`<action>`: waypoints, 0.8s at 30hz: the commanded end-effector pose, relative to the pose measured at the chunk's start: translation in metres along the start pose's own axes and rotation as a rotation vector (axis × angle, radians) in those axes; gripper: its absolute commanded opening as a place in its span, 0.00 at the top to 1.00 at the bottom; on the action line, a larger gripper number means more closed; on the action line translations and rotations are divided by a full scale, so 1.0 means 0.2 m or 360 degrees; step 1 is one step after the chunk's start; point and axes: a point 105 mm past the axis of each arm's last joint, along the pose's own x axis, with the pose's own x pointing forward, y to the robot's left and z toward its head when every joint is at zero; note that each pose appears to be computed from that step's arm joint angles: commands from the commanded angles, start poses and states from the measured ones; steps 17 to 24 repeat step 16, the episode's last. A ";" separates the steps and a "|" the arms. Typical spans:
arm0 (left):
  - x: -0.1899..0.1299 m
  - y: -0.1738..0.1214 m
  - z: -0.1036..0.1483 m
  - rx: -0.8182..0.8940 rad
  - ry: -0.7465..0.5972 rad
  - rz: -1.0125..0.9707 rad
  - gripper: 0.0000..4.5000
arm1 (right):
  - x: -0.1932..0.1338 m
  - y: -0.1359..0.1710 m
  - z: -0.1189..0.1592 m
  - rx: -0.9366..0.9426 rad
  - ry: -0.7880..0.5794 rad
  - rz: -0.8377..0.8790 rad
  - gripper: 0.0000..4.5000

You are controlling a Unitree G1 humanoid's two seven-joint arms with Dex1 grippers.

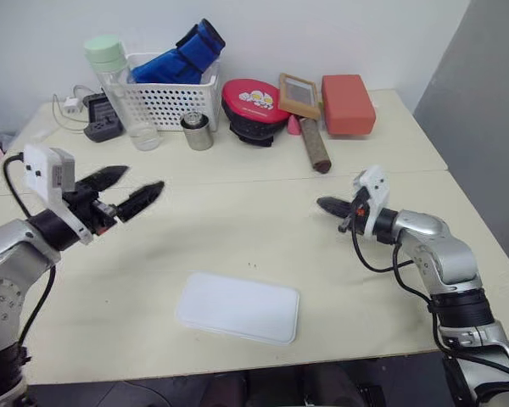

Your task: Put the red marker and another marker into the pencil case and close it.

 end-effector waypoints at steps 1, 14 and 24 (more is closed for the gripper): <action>-0.04 0.14 -0.02 0.0126 -0.0100 0.0377 0.00 | -0.09 -0.21 0.03 0.0060 -0.0140 -0.0420 0.99; -0.06 0.17 -0.30 0.0059 -0.0055 0.0751 0.00 | -0.20 -0.26 -0.05 0.0132 -0.0359 -0.0787 0.36; -0.08 0.20 -0.30 0.0084 -0.0084 0.0807 0.00 | -0.21 -0.27 -0.06 0.0133 -0.0370 -0.0810 0.25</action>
